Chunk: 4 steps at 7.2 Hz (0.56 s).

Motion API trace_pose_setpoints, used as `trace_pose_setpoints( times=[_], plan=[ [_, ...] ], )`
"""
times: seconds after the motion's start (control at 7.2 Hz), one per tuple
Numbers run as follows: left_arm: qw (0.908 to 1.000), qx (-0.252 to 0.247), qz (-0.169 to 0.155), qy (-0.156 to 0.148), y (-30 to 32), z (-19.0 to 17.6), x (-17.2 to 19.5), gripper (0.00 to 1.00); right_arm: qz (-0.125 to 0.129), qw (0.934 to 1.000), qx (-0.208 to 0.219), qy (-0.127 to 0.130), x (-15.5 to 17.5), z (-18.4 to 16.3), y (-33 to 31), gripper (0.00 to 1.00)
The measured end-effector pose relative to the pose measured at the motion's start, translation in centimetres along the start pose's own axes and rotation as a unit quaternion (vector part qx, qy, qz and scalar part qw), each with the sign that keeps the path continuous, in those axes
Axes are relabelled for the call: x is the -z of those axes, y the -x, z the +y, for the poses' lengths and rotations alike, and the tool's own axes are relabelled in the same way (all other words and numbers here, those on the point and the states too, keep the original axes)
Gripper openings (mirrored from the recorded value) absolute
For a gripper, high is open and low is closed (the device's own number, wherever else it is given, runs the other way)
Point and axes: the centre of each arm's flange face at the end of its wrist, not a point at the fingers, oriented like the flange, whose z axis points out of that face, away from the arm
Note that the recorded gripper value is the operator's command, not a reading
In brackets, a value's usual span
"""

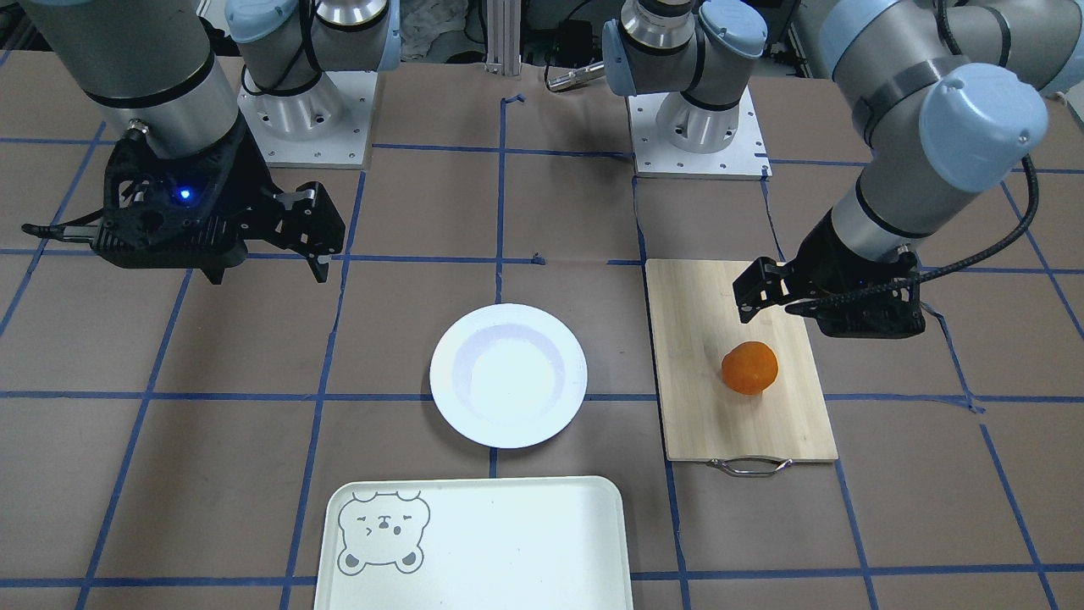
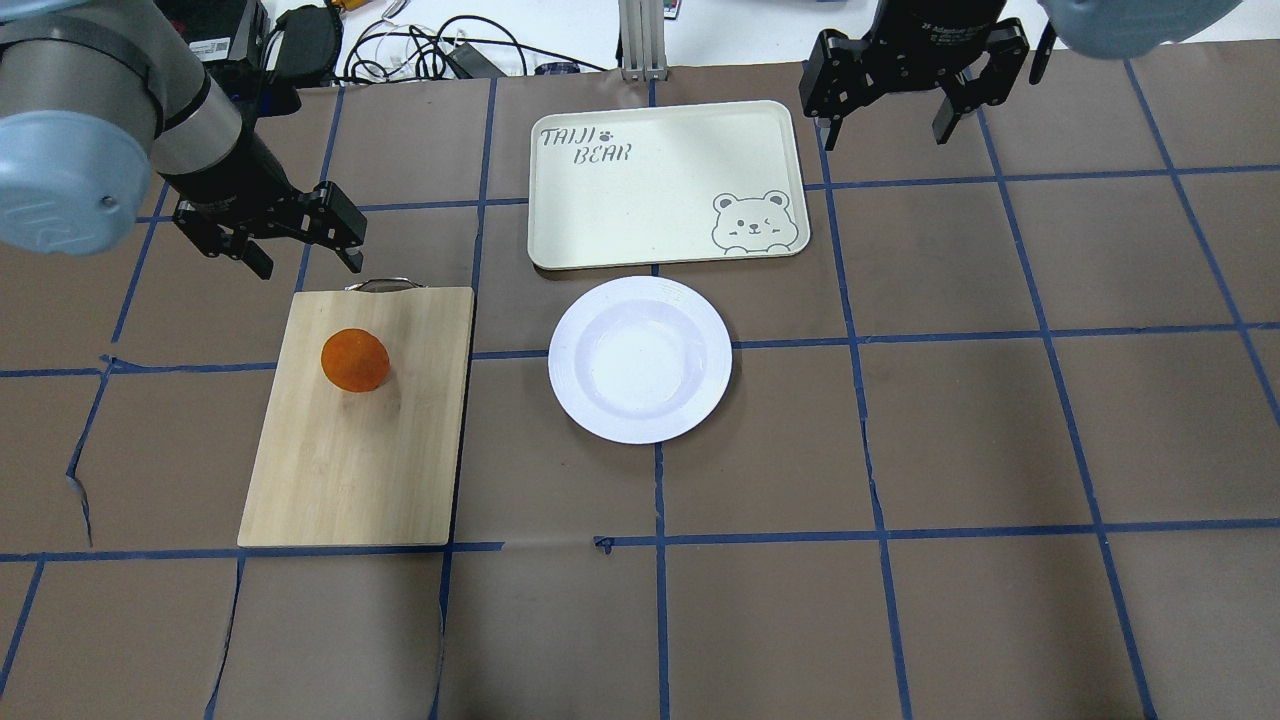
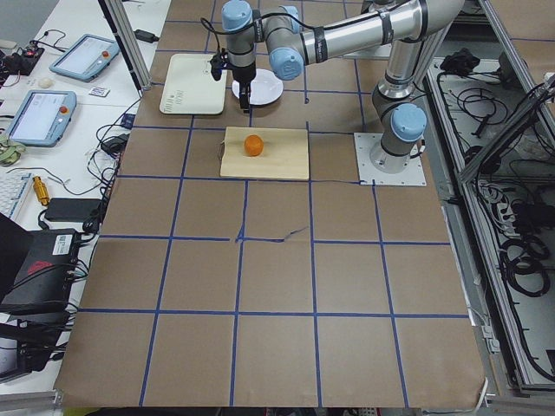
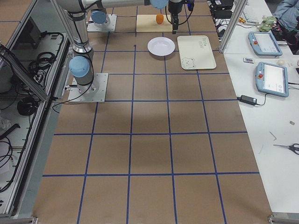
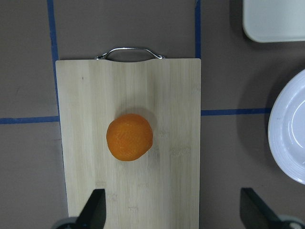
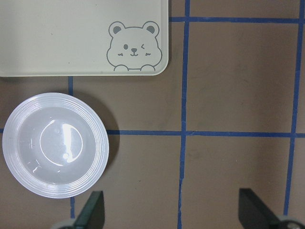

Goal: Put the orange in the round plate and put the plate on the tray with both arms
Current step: 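Lower the left gripper onto the orange on the bamboo board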

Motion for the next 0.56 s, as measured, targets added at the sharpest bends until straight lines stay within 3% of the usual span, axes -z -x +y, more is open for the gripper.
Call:
trace_pose_setpoints(
  times=[0.56],
  plan=[
    [0.9985,0.015,0.009,0.052,2.5,-2.1,-6.8,1.0,0.0,1.0,-0.001,0.001,0.0,0.0,0.0,1.0]
  ],
)
